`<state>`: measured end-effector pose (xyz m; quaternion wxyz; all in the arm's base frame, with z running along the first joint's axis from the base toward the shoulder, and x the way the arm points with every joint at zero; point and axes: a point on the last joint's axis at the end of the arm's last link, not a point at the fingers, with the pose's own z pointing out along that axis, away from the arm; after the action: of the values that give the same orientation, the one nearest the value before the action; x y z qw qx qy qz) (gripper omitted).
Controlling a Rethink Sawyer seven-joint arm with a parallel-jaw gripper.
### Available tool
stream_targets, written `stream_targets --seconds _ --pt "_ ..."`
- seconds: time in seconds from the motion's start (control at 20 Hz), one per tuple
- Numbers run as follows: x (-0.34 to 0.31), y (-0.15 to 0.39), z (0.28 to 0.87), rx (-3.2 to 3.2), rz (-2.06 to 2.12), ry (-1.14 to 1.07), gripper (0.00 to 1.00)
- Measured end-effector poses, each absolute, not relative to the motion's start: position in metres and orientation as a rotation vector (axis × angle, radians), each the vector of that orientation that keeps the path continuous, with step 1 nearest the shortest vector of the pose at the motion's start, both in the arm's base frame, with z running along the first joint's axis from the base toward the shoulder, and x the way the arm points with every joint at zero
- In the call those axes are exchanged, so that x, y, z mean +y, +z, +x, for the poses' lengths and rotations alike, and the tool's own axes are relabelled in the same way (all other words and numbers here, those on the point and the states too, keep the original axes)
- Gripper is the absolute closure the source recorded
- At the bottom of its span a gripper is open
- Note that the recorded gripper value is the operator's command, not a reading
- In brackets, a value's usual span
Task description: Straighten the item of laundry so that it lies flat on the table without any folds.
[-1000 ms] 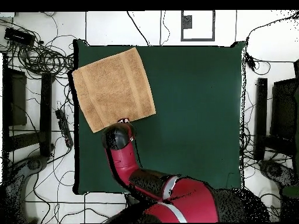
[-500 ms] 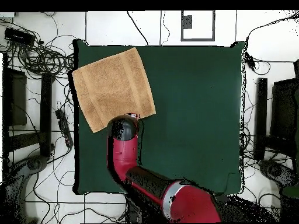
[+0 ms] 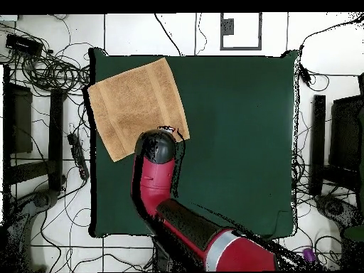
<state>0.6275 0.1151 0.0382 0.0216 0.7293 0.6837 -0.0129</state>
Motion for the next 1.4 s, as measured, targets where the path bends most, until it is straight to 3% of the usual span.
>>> stream_targets --seconds 0.9,1.4 --pt "0.121 0.018 0.693 2.033 2.247 0.02 0.0" --pt "0.111 -0.037 0.688 1.987 2.362 -0.184 0.0"
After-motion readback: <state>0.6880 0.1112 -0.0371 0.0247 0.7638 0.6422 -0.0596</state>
